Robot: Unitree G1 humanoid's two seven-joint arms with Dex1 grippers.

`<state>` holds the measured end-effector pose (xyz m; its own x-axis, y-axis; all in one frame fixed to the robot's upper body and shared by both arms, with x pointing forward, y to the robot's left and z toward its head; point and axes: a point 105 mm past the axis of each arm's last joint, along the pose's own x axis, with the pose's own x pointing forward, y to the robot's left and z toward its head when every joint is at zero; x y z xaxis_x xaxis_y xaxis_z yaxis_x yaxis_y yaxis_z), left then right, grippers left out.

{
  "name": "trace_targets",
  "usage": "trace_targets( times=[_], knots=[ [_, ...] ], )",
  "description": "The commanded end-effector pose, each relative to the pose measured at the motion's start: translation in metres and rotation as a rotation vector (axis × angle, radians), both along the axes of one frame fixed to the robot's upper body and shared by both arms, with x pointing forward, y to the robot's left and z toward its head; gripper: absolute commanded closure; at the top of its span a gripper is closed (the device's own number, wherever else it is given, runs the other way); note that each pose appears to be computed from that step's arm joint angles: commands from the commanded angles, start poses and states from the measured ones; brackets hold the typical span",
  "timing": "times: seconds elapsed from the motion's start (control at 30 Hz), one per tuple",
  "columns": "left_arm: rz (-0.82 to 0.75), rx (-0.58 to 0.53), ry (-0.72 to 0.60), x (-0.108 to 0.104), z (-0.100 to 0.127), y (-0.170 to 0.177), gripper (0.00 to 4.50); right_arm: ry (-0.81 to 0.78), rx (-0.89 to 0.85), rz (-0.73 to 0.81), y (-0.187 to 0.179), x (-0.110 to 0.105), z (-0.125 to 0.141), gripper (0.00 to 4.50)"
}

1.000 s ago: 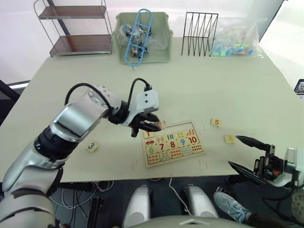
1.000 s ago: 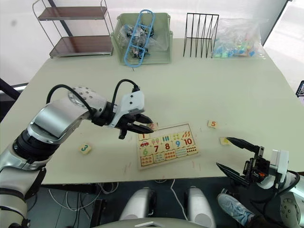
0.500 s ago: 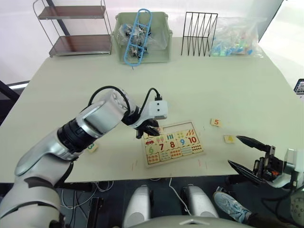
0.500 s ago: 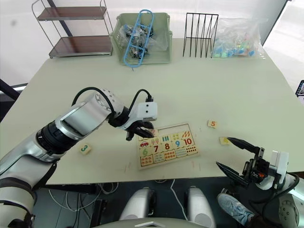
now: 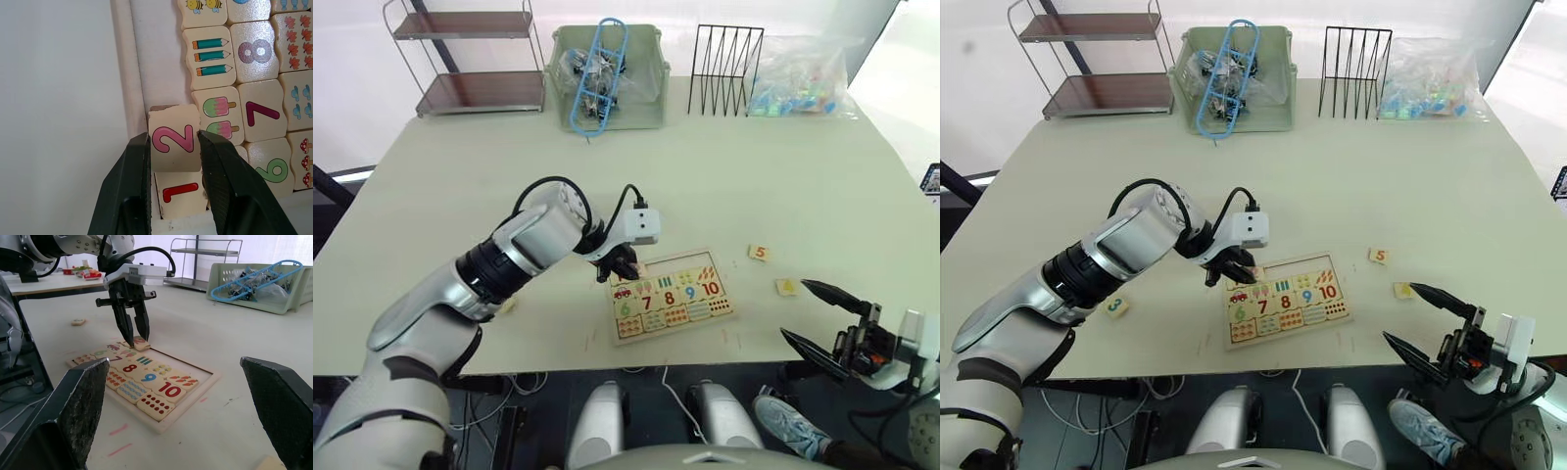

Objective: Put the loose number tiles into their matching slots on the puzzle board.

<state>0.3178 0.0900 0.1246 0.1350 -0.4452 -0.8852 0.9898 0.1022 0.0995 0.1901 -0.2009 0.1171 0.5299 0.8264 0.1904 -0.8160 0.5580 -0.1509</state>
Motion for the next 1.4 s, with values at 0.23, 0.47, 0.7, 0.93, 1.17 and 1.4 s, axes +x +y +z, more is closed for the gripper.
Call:
trace_targets(
  times=[0.23,0.47,0.7,0.93,1.17,1.4],
  knots=[
    [-0.026,-0.002,-0.042,0.0057,0.0102,-0.0074,3.56,-0.038,-0.008,-0.006,0.001,-0.0053,0.0066,0.0],
    [-0.035,-0.004,-0.033,0.0027,0.0097,-0.0085,3.56,-0.034,-0.008,-0.01,0.0022,-0.0072,0.0065,0.0],
    [-0.038,0.001,-0.028,0.0006,0.0085,-0.0073,3.56,-0.032,-0.011,-0.015,0.0013,-0.0054,0.006,0.0],
    [-0.037,0.004,-0.026,-0.001,0.0062,-0.0069,3.56,-0.032,-0.011,-0.016,0.0011,-0.0051,0.0051,0.0],
    [-0.034,0.002,-0.024,-0.001,0.0067,-0.0067,2.22,-0.028,-0.014,-0.021,-0.0006,-0.0067,0.0038,0.0],
    [-0.024,-0.009,-0.024,-0.0005,0.0066,-0.0071,0.03,-0.026,-0.014,-0.021,-0.0013,-0.0074,0.0017,0.0]
  ],
)
